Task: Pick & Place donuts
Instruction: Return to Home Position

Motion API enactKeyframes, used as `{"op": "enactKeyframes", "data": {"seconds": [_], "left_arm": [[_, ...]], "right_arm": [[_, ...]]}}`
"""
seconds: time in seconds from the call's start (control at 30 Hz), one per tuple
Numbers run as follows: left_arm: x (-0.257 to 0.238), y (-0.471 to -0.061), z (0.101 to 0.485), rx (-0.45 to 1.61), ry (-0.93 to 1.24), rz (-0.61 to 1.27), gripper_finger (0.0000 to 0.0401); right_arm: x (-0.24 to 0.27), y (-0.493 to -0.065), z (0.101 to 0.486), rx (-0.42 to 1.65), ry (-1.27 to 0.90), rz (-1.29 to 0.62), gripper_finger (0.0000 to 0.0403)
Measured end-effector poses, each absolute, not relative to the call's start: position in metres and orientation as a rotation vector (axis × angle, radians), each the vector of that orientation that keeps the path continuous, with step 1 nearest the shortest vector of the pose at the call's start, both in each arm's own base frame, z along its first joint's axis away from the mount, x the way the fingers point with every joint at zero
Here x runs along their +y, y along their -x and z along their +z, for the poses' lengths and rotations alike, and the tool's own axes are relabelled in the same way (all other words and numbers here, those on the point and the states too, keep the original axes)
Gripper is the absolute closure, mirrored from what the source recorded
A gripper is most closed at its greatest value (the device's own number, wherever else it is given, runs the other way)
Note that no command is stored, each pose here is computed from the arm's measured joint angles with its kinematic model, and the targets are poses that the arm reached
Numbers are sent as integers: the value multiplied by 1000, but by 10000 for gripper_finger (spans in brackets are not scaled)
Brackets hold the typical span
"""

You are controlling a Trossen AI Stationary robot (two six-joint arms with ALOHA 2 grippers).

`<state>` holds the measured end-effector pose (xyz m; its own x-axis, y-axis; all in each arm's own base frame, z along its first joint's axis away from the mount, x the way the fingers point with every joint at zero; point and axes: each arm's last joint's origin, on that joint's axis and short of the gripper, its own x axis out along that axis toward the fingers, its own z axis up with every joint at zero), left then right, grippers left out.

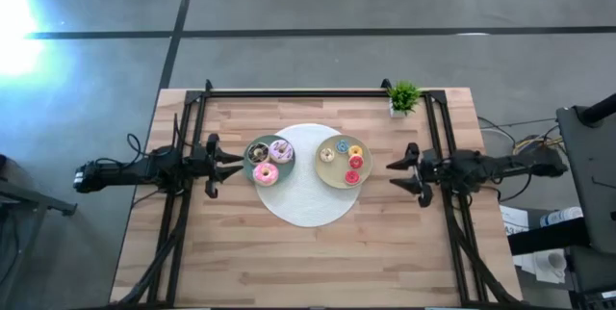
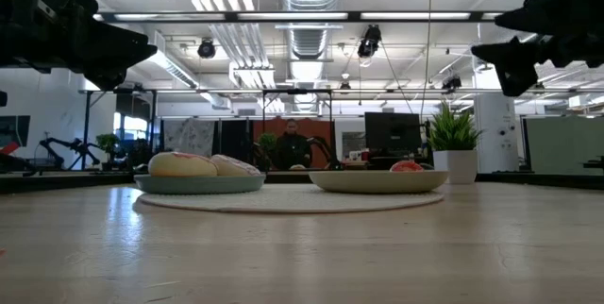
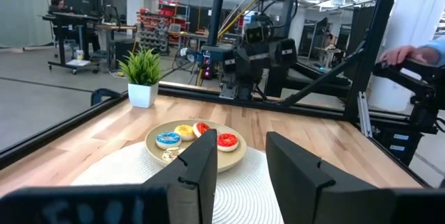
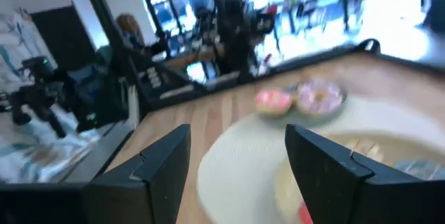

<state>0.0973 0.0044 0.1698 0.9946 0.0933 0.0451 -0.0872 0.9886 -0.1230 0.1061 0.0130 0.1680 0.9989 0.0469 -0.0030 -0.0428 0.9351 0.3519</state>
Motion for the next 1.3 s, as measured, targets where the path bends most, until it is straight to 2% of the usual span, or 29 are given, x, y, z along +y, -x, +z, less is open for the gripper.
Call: {"op": "enactKeyframes", "data": {"seconds": [0.2, 0.33, 0.43, 0.57, 0.77, 1.1, 1.3], "left_arm": [[4, -97, 170, -50, 121, 90, 303], [4, -97, 170, -50, 121, 90, 303], [4, -97, 170, -50, 121, 90, 303], [4, -97, 170, -49, 121, 90, 303], [4, -97, 169, -43, 121, 88, 303], [4, -97, 169, -40, 121, 89, 303], [4, -97, 169, -39, 121, 89, 303]], "right_arm": [[6, -98, 178, -122, -221, 16, 177], [8, -96, 180, -147, -55, 95, 177], [10, -96, 178, -128, -8, 166, 177], [11, -96, 170, -40, -14, 196, 177], [11, -97, 168, -23, -3, 187, 177], [11, -97, 168, -4, -203, 188, 177], [11, -97, 168, -2, -209, 188, 177]]}}
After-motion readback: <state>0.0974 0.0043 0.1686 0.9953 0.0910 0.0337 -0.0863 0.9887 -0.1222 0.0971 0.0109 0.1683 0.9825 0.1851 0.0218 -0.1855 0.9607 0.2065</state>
